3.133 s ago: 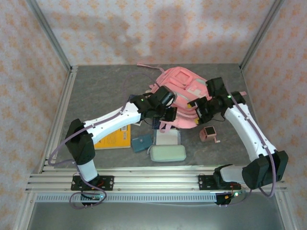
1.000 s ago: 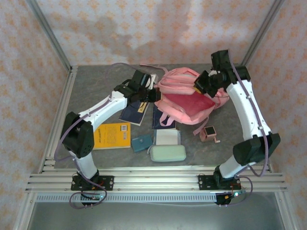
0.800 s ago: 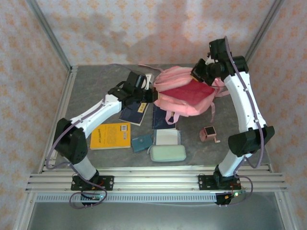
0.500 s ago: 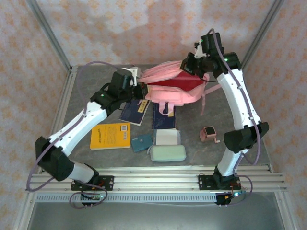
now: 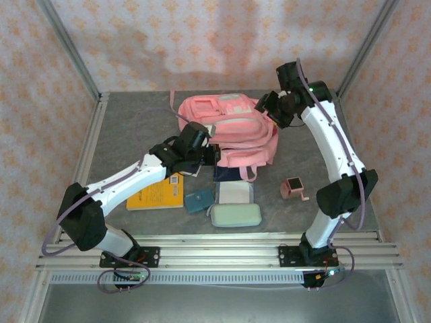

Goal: Pack the student bag
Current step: Unzip the student bag at the top-center of the table.

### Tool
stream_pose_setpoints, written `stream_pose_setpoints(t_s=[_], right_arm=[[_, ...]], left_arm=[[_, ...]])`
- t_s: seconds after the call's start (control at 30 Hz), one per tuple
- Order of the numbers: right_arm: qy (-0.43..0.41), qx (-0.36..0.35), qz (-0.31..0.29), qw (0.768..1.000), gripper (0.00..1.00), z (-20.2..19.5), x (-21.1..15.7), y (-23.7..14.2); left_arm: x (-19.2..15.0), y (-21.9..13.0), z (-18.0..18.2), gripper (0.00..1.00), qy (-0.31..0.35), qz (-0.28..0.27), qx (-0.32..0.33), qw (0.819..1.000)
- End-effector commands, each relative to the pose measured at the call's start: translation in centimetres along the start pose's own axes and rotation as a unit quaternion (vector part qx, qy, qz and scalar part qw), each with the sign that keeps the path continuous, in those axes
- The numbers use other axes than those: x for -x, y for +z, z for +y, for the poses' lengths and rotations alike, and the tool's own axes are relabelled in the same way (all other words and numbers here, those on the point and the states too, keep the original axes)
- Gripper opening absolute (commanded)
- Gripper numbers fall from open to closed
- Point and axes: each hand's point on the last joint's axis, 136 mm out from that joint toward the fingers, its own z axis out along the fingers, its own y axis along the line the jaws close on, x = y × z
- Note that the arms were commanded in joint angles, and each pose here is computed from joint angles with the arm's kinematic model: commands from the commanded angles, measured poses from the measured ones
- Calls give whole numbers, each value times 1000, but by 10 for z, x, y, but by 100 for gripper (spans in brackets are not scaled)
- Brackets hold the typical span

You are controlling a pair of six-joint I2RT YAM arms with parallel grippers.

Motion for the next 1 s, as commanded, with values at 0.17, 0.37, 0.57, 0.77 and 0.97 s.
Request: stream_pose_setpoints(t_s=[0.17,0.37,0.57,0.77,0.97], right_arm=[[182,2,95,979,39,-12,-69,-25],[247,39,169,953,49,13,-114,3],[267,35,188,945,58,28,-128,31],[268,18,189,944,58,32,-130,62],[260,-31,175,949,30,12,-131,83]], left_arm=[[24,-8,-35,0,8,-31,-42,999],[24,-8,-37,0,19,-27,-40,999],[21,-9,-38,0,24,-26,-38,999],[20,-9,-36,0,24,-26,-34,999],[23,-14,-36,0,47,-34,-28,998]])
